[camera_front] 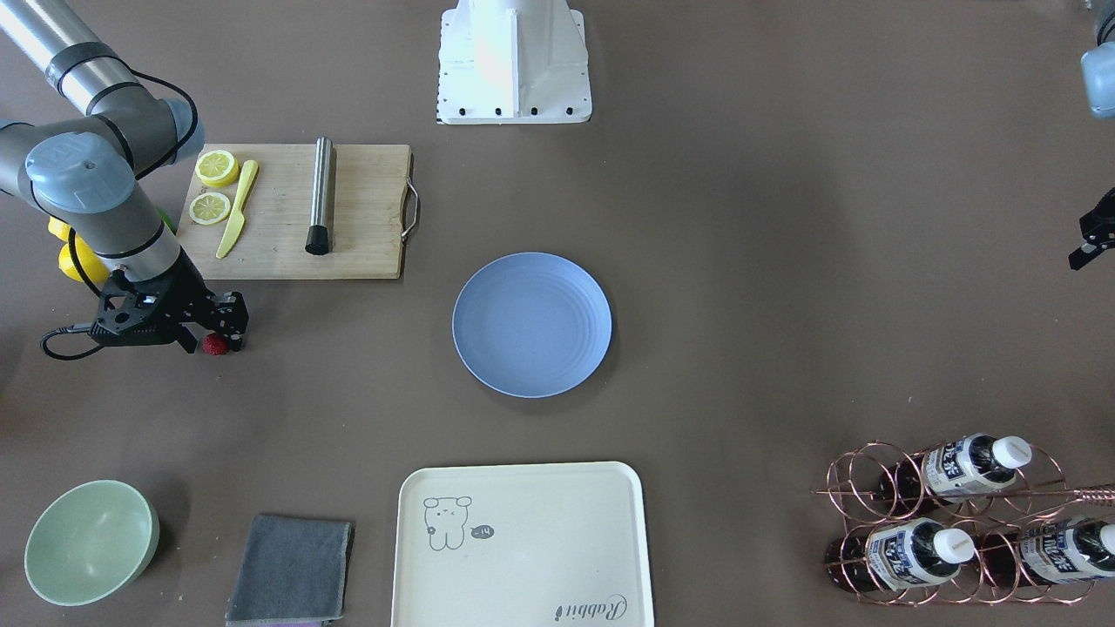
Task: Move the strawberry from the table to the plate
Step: 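Lower the right gripper onto the red strawberry and grasp it, then carry the strawberry with the right gripper over the blue plate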
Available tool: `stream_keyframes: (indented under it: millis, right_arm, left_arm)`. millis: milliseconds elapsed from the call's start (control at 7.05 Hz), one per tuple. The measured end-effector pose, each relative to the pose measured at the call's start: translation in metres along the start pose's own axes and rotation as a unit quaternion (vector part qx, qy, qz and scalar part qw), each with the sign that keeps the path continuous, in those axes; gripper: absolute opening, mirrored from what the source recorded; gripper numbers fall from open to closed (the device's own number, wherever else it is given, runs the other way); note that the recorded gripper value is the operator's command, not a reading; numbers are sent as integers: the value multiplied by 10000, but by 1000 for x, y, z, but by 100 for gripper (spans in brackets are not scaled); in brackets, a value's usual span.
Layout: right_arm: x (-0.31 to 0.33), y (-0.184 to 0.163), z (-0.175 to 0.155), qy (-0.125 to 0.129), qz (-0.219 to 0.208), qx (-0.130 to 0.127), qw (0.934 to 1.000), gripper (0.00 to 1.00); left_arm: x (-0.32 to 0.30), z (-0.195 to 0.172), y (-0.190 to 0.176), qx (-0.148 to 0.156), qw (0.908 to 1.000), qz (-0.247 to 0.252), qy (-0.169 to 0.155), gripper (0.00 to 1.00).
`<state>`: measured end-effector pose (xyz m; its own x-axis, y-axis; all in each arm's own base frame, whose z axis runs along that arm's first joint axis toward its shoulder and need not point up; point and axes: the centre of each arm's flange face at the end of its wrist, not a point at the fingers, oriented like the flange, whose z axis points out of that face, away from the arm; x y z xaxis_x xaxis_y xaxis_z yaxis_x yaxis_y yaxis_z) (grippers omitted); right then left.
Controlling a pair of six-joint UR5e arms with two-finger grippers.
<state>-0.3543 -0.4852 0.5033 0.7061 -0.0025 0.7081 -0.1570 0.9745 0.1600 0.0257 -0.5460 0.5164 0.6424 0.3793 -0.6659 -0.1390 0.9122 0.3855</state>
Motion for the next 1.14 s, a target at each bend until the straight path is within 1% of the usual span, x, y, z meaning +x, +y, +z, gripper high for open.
stream_keyframes:
  millis: [142, 426, 568, 709, 851, 993, 1135]
  right_arm:
    - [-3, 0, 0, -10, 4, 14, 10000, 0]
    - [-19, -3, -2, -49, -7, 127, 9999, 0]
    - [-40, -11, -7, -121, 112, 198, 9997, 0]
    - [-69, -23, -17, -190, 318, 237, 9990, 0]
    - [-107, -36, -35, -227, 528, 248, 9980, 0]
    - [-154, -42, -62, -273, 853, 208, 9958, 0]
    - [-205, -36, -83, -311, 1272, 172, 9912, 0]
  left_arm:
    - [0, 0, 0, -2, 10000, -6, 2, 98]
    - [-1, 1, 1, -16, 10000, -23, 3, 98]
    - [-2, 2, 1, -30, 10000, -34, 11, 98]
    - [-1, 4, 2, -46, 9999, -34, 85, 98]
    - [-2, 9, 5, -99, 9997, -62, 218, 98]
    - [-6, 17, 10, -184, 9993, -127, 295, 98]
    - [-10, 22, 14, -248, 9990, -188, 326, 98]
